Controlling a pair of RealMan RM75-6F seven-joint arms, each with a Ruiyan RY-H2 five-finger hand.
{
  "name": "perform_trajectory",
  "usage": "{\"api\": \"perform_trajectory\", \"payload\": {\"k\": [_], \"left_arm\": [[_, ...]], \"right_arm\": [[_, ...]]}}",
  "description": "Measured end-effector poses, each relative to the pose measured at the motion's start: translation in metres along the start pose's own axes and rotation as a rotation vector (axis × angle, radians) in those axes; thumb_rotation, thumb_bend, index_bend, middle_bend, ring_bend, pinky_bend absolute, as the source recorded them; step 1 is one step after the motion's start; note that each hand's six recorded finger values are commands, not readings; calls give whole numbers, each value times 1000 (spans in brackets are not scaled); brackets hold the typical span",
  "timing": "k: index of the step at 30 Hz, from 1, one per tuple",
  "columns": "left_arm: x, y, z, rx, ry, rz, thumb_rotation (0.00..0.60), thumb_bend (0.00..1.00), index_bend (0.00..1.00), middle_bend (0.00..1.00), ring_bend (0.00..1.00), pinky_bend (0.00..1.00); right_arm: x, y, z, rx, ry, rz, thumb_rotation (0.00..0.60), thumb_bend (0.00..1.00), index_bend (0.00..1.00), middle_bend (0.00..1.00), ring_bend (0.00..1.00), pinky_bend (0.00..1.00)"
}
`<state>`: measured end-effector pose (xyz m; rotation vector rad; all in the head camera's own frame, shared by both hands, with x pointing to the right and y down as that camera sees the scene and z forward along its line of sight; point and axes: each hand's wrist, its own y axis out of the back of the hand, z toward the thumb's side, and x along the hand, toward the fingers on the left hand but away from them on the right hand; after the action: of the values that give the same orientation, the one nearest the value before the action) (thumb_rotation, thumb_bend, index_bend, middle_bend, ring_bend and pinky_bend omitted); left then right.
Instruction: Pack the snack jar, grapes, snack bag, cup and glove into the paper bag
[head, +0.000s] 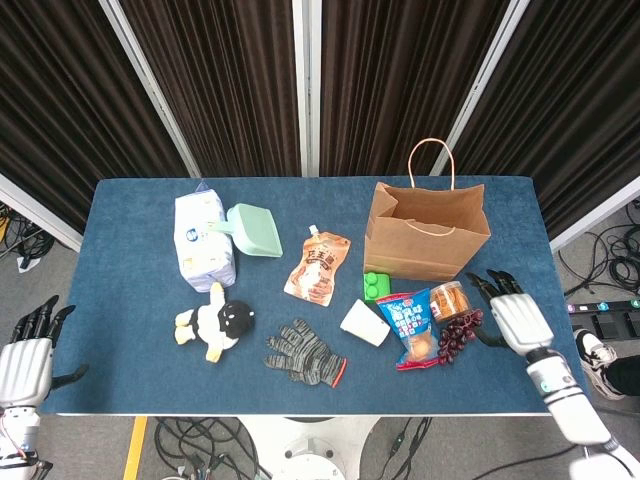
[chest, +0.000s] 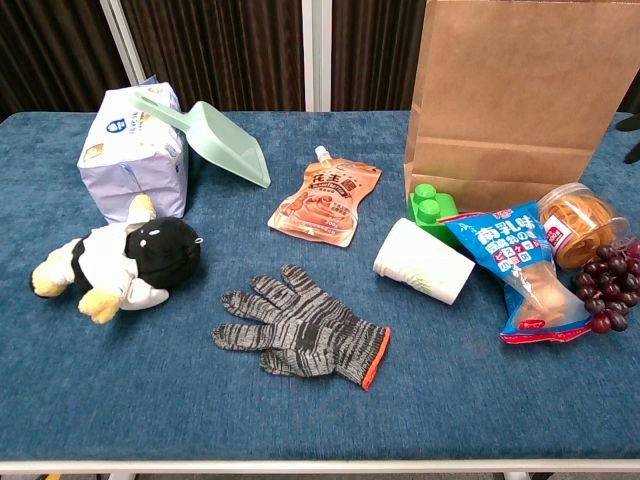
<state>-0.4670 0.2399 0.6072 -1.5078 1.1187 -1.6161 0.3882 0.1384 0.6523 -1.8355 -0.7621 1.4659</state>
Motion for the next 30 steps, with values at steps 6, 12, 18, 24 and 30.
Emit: {"api": "perform_trajectory", "payload": {"k": [6, 12, 18, 24, 30], "left_arm": [[1, -1, -2, 5, 5, -6, 600, 116, 216, 143, 110, 134], [3, -1, -1, 6, 1, -10, 600, 116, 216, 143, 111, 134], [3, -1, -3, 7, 6, -13, 600, 115, 216, 144, 110, 134], [2, -1, -3, 6, 5, -13, 600, 116, 216, 143, 111, 134], [3, 1, -1, 9, -3, -8, 600, 116, 216, 143, 110, 134]], "right_arm": [[-27, -15, 0, 33, -18, 26, 600, 176, 28, 127, 0, 64], [-42, -29, 4, 44, -15, 68, 600, 176, 28, 134, 0, 64], [-52, -39, 8, 34, -10, 79, 600, 198, 179, 293, 95, 210], [-54, -34, 12, 42, 13, 16, 600, 233, 442, 499, 321, 444], [-40, -5, 21, 10, 77, -95, 600, 232, 483, 520, 328, 454]]}}
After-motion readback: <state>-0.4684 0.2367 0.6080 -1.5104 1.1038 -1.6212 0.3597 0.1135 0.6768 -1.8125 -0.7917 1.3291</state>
